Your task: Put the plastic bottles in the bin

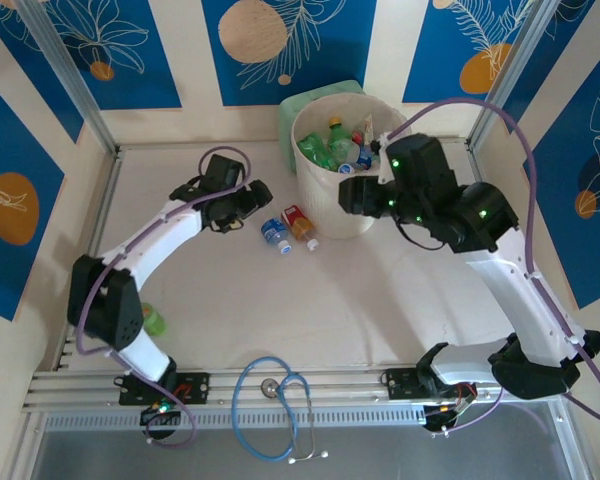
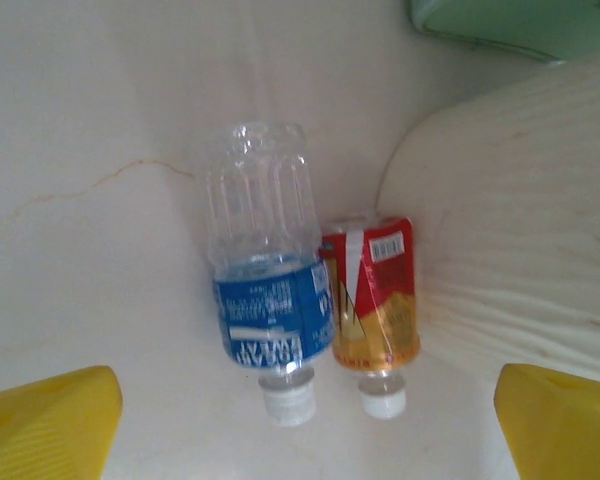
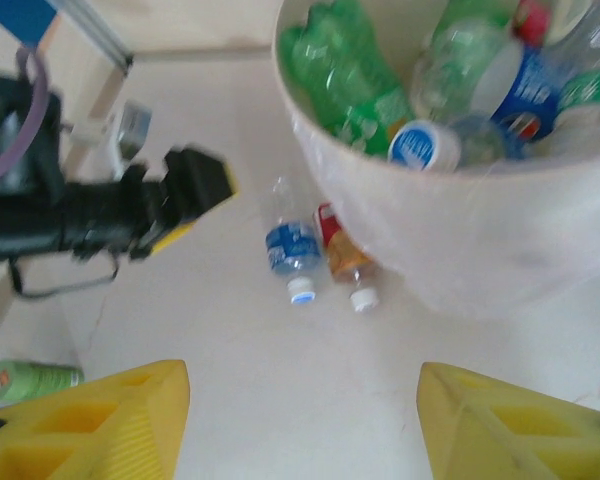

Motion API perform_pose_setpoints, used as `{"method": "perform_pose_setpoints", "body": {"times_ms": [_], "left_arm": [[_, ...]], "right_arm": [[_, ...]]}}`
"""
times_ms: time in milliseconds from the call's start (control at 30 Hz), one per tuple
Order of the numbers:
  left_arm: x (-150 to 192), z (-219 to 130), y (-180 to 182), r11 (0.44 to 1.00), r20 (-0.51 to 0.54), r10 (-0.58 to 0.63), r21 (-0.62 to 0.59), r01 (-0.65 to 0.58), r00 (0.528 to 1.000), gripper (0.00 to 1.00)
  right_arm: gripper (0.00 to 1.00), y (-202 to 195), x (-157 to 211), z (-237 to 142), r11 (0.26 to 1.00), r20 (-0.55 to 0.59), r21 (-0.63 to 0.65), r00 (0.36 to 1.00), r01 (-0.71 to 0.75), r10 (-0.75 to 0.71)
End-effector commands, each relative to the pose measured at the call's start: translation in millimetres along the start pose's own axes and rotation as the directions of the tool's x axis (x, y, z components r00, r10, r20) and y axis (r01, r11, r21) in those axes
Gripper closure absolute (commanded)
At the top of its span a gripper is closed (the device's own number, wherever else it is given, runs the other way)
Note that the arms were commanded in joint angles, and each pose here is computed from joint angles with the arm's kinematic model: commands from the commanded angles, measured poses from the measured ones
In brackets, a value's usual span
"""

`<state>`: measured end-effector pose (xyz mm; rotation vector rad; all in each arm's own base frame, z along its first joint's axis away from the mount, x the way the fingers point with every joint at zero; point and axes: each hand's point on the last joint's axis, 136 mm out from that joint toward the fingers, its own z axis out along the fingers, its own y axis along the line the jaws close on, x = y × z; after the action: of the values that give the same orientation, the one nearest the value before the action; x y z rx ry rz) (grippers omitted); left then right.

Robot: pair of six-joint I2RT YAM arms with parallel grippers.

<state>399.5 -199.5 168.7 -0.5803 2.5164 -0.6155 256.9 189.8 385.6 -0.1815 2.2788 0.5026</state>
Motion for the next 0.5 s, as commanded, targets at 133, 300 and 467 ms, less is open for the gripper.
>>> {"method": "perform_pose_setpoints", "body": {"times_ms": [133, 300, 467], "left_arm": [[-17.5, 50.1, 0.3, 0.989, -0.003, 0.031, -0.145, -0.031, 1.000, 0.06], [-17.4, 74.1, 12.2, 0.973, -0.021, 0.028, -0.229, -0.032, 0.999, 0.04], [-11.2, 92.0, 21.7, 0.962, -0.043, 0.015, -0.272, -0.026, 0.999, 0.03]], "right_arm": [[0.38, 18.4, 31.3, 12.3, 0.997, -0.049, -0.055, 0.997, -0.062, 0.060], [0.38, 26.0, 45.6, 18.1, 0.996, -0.081, -0.065, 0.995, -0.064, 0.059], [0.38, 36.8, 51.3, 23.5, 0.993, -0.097, -0.098, 0.993, -0.071, 0.062]]}}
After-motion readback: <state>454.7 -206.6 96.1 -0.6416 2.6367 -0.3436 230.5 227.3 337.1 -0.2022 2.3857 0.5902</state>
